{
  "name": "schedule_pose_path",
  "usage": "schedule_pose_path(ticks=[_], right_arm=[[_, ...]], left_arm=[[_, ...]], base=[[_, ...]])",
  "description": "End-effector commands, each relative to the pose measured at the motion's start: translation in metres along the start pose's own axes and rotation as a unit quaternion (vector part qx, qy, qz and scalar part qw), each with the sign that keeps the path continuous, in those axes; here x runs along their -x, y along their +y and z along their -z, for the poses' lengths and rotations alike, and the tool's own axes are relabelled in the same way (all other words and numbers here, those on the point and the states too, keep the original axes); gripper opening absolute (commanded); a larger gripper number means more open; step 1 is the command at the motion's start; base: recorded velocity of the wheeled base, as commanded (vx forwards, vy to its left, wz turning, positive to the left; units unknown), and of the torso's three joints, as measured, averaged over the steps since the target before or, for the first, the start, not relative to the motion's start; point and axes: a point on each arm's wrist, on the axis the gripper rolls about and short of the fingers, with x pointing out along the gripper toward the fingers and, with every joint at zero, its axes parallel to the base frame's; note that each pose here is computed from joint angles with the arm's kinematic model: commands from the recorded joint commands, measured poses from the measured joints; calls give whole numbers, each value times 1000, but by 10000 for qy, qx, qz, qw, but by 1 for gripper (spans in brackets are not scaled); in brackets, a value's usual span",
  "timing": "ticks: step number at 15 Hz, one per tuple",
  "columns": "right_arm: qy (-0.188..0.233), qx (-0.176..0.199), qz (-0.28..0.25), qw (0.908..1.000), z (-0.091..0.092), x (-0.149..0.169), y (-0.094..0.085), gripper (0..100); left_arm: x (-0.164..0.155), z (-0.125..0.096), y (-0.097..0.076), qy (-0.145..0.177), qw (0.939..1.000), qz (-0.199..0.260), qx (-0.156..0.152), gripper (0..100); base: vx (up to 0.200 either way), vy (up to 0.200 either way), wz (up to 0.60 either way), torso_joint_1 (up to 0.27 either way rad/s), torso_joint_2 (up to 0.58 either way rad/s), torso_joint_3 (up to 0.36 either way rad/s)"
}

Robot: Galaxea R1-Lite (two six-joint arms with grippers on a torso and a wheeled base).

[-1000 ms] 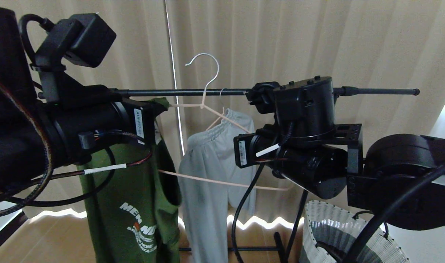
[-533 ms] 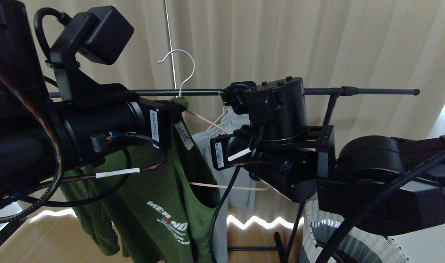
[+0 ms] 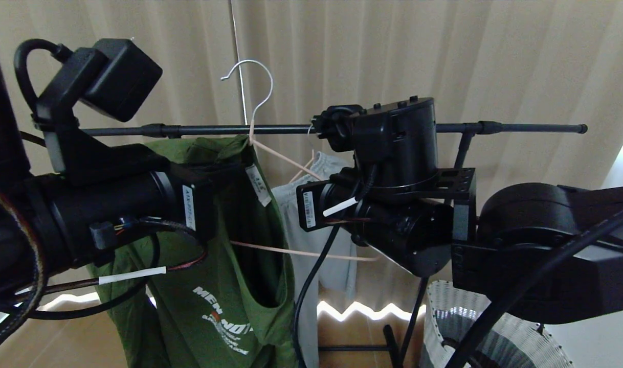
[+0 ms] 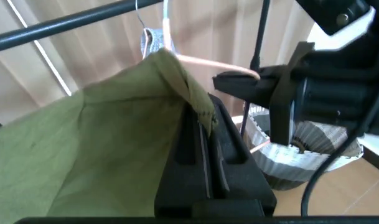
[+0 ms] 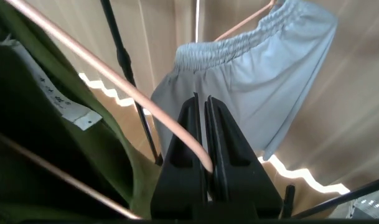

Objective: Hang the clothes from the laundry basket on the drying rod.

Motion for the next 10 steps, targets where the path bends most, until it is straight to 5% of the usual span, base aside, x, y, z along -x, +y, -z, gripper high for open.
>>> schedule_pose_path(ticks=[1,3,4,10], right_arm=[[-101,-62,24,9999,-7,5,-4,0],[-132,-82,100,9998,-10,5,-9,0],[-147,-95,119,9998,-11,5,-11,0],[-216,-208,571,9979,-19,-7,-41,0]], left_arm=[[5,1,1,-20,10000,-19,-82,0],[6,5,1,26,9998,-24,-182,0],[7,6,1,41,9998,-23,-192,100],[17,17,1,110,9984,47,-553,100]], base=[[0,0,0,0,0,0],[0,0,0,0,0,0],[0,0,0,0,0,0],[0,0,0,0,0,0]])
